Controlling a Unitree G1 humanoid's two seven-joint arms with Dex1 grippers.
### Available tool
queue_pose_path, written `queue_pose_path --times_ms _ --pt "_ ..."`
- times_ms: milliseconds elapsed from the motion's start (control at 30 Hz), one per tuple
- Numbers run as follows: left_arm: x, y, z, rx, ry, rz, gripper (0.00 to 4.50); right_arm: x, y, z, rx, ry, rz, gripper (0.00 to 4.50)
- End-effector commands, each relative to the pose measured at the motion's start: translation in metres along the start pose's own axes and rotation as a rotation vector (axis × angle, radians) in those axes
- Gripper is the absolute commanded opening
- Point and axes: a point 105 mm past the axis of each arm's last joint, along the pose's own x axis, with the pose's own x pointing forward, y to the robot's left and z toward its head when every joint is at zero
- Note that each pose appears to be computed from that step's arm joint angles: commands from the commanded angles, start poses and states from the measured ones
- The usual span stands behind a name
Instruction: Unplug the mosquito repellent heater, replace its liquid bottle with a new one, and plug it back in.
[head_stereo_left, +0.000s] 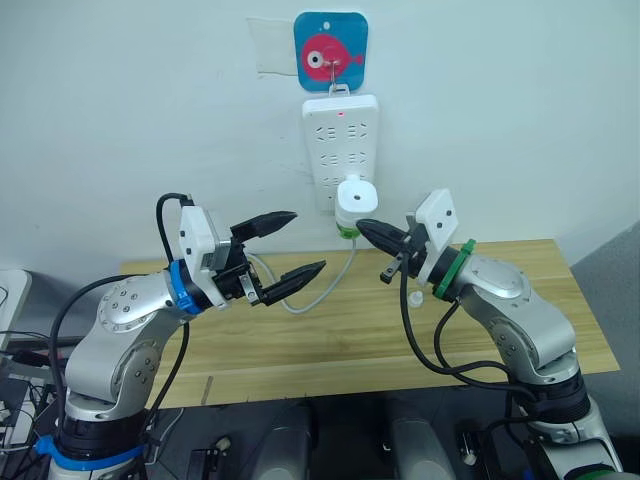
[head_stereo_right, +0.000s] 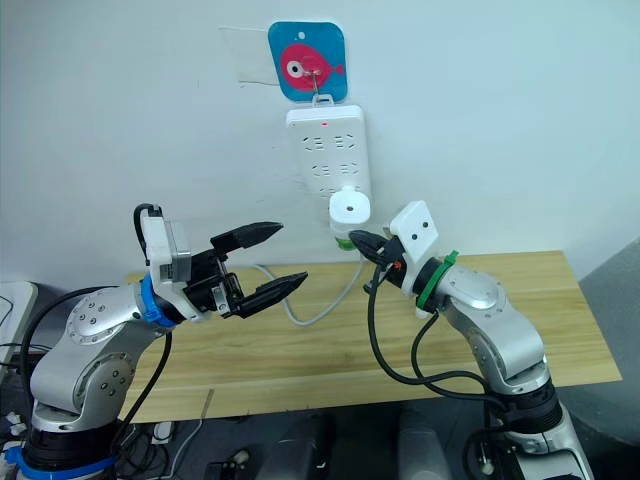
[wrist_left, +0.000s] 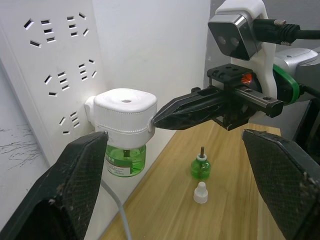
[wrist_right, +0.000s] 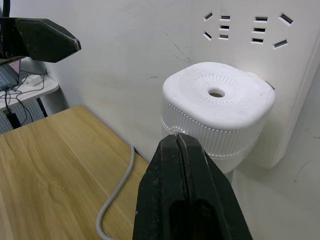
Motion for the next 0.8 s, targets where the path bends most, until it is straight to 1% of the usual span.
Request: queue_pose_path --times_ms 33,433,533,633,800 --pt "0.0 -0.003 0.004 0.02 -0.013 -0.009 4.48 0.0 -0.004 0.011 -0.047 -0.037 -0.018 0.0" --pt "0.002 0.001 0.004 0.014 -0.016 0.0 4.48 0.004 -0.006 0.004 -0.103 0.006 -0.081 0.0" --pt "0.002 0.001 0.004 0.012 -0.015 0.0 4.48 0.004 -0.008 0.005 -0.103 0.001 -0.103 0.0" --pt "0.002 0.0 0.003 0.009 -0.013 -0.001 4.48 0.002 -0.016 0.008 -0.085 -0.015 -0.156 0.0" --pt "0.002 0.0 0.003 0.0 -0.015 0.001 4.48 0.0 -0.018 0.014 -0.034 -0.051 -0.166 0.0"
